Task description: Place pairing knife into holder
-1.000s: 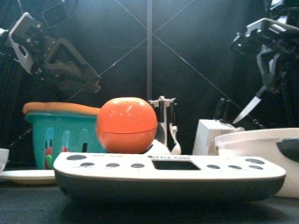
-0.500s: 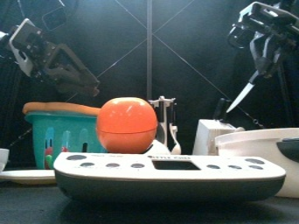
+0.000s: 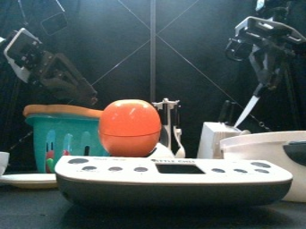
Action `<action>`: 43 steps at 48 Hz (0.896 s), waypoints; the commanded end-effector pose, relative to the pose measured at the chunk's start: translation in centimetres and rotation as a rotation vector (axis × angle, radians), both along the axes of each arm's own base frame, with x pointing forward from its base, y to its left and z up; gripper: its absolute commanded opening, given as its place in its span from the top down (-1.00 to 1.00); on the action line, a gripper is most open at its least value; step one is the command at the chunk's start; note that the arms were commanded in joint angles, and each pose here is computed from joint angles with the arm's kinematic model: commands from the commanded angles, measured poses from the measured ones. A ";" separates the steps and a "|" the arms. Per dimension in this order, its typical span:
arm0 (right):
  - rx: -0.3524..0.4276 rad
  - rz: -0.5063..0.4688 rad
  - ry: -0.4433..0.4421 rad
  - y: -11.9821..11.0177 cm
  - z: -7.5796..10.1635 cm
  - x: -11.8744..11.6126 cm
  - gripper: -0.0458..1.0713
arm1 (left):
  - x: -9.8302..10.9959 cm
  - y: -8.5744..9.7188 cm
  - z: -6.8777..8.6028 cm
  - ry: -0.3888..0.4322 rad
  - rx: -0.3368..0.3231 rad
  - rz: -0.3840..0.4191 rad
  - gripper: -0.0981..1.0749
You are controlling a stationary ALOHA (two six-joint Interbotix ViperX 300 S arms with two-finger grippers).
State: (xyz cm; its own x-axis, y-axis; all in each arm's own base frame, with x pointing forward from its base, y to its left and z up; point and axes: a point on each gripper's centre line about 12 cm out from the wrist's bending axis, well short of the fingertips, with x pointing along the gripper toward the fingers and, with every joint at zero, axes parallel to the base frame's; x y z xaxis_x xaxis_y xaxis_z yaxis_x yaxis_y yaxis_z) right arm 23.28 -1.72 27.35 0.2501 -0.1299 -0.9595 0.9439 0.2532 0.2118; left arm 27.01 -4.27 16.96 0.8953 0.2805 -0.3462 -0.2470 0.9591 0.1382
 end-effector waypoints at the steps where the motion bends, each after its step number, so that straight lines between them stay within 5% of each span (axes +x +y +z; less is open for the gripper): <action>1: 0.008 -0.009 -0.032 -0.1 1.0 -0.1 0.17 | 0.2 0.1 0.5 -0.017 -0.010 0.012 -0.61; 43: -0.005 -0.036 -0.052 -1.1 0.8 -0.4 0.17 | 0.2 0.1 0.4 -0.013 -0.015 0.015 -0.61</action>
State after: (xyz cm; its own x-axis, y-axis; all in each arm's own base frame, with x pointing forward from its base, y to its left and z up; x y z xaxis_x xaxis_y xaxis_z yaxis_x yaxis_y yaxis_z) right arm 22.44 -2.61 27.21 0.2550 -0.1375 -0.9571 0.9501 0.2197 0.2215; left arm 26.95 -4.17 16.82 0.8891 0.2889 -0.3551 -0.2592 0.9571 0.1297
